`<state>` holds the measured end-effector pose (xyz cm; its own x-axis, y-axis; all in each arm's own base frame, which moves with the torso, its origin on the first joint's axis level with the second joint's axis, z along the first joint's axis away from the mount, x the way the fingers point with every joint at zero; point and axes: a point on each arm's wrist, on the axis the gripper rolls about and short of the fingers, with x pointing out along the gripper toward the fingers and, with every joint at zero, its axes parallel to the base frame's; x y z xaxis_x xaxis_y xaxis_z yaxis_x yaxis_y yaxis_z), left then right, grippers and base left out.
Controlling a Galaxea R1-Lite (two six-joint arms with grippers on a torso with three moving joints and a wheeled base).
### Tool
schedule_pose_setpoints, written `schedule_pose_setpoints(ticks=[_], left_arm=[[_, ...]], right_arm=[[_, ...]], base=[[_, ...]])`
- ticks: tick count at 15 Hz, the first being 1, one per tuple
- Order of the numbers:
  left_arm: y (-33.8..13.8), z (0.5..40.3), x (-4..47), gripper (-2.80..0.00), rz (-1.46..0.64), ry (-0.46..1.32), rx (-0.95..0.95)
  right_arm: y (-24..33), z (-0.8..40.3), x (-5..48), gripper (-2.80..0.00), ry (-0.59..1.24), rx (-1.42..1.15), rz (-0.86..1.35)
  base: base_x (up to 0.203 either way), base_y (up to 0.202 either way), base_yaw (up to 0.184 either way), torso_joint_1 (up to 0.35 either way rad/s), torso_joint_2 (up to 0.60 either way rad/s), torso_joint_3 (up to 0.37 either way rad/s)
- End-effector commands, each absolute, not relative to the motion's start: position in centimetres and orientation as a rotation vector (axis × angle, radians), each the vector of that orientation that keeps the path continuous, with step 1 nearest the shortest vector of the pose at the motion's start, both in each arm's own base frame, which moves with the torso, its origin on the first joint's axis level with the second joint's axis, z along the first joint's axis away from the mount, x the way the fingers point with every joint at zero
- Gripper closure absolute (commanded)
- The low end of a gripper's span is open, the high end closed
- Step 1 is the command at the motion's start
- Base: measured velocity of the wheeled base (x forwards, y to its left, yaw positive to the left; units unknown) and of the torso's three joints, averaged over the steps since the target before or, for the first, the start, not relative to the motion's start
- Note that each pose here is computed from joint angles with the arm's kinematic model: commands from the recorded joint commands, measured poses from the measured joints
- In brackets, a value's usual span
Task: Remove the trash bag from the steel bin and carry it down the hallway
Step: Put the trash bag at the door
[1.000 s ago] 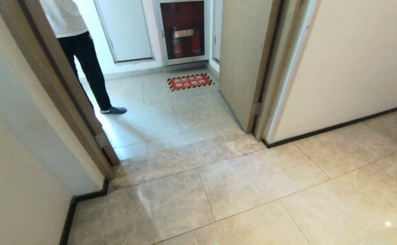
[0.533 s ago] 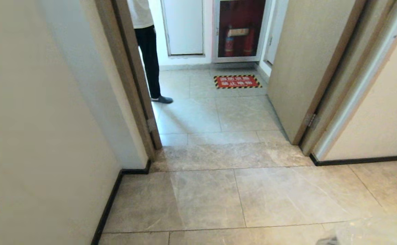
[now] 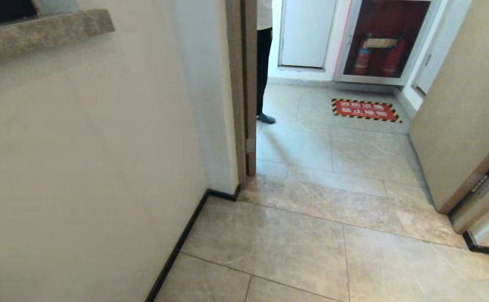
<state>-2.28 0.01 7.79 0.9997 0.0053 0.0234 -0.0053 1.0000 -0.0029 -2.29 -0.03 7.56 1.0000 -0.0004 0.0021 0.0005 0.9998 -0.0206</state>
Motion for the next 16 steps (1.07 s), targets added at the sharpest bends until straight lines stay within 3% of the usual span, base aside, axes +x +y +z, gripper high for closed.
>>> schedule_pose_setpoints(ticks=[1,16], left_arm=[[0.01,7.44,-2.19,0.00,0.006,-0.011,-0.003],[0.01,7.44,-2.19,0.00,0.006,-0.011,-0.003]], right_arm=[[-0.03,7.56,-2.28,0.00,-0.002,-0.021,-0.001],[-0.03,7.56,-2.28,0.00,-0.002,-0.021,0.000]], base=[[0.003,-0.007,0.171,0.001,0.01,0.002],[0.001,-0.008,0.173,0.001,0.00,0.002]])
